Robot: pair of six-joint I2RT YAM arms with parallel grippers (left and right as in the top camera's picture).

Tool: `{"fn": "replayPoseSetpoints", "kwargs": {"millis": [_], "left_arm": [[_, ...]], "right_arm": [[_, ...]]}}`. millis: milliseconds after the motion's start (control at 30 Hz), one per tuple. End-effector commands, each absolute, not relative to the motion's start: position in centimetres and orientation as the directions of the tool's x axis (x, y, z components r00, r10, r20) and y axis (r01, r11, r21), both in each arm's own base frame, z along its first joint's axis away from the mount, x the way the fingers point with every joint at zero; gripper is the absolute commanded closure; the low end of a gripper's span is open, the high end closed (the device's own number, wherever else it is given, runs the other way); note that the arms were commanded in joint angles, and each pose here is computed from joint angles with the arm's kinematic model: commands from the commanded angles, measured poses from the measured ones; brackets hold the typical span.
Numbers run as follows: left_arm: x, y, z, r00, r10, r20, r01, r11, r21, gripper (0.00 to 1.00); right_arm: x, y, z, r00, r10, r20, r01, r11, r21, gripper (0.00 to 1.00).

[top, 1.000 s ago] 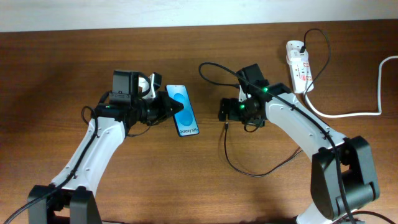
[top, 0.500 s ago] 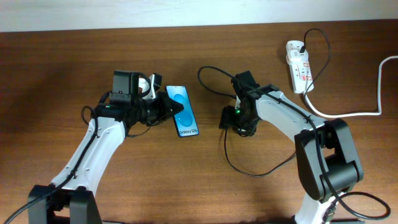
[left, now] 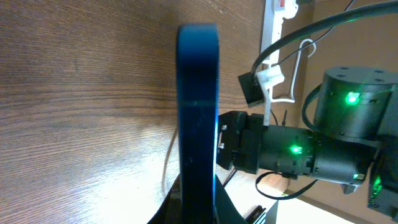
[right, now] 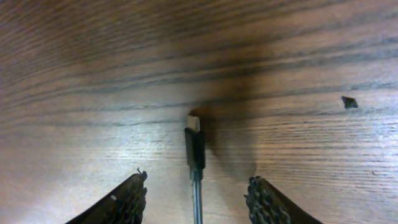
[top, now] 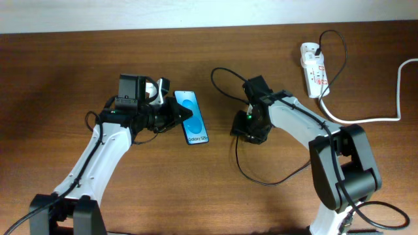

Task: Plug charger to phone and switch on socket
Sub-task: 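Lower the right gripper and close it on the USB-C plug, then lift the plug with the right gripper toward the phone's bottom edge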

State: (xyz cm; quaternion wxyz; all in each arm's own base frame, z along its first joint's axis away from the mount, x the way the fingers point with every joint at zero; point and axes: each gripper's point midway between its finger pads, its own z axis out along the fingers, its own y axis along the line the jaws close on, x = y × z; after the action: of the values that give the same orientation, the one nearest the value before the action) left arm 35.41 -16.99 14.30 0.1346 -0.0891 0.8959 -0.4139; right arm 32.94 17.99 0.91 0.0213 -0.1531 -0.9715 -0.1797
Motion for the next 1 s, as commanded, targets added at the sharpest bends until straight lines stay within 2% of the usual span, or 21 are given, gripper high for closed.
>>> {"fn": "replayPoseSetpoints", "kwargs": {"millis": [0, 67, 267, 567, 633, 800, 967], "left_arm": [[35.8, -17.0, 15.3, -0.945, -0.261, -0.198, -0.013, 0.634, -0.773, 1.0], [35.8, -17.0, 15.3, -0.945, -0.261, -0.198, -0.013, 0.634, -0.773, 1.0], [35.8, -17.0, 15.3, -0.945, -0.261, -0.198, -0.013, 0.634, -0.773, 1.0], [35.4, -16.9, 15.0, -0.949, -0.26, -0.176, -0.032, 0.637, -0.771, 1.0], [35.3, -16.9, 14.9, -0.95, -0.26, -0.171, -0.036, 0.637, -0.77, 1.0], [35.2, -17.1, 15.1, -0.952, -0.256, -0.168, -0.033, 0.63, -0.776, 1.0], [35.3, -17.6, 15.9, -0.954, -0.227, -0.195, 0.021, 0.6, -0.8, 1.0]], "right_arm": [[31.9, 18.3, -0.1, -0.943, 0.305, 0.132, 0.332, 0.875, 0.352, 0.48], [31.8, 18.3, -0.6, -0.944, 0.304, 0.129, 0.331, 0.875, 0.354, 0.5], [31.3, 18.0, -1.2, -0.942, 0.306, 0.134, 0.334, 0.875, 0.35, 0.71], [30.8, 17.6, -1.8, -0.941, 0.31, 0.136, 0.338, 0.88, 0.334, 0.89], [31.0, 17.6, -1.8, -0.943, 0.31, 0.125, 0.334, 0.882, 0.333, 0.96], [31.5, 17.6, -1.6, -0.963, 0.257, 0.082, 0.27, 0.899, 0.344, 0.96], [32.0, 19.0, 2.2, -0.997, 0.073, -0.039, 0.048, 0.892, 0.449, 0.96]]}}
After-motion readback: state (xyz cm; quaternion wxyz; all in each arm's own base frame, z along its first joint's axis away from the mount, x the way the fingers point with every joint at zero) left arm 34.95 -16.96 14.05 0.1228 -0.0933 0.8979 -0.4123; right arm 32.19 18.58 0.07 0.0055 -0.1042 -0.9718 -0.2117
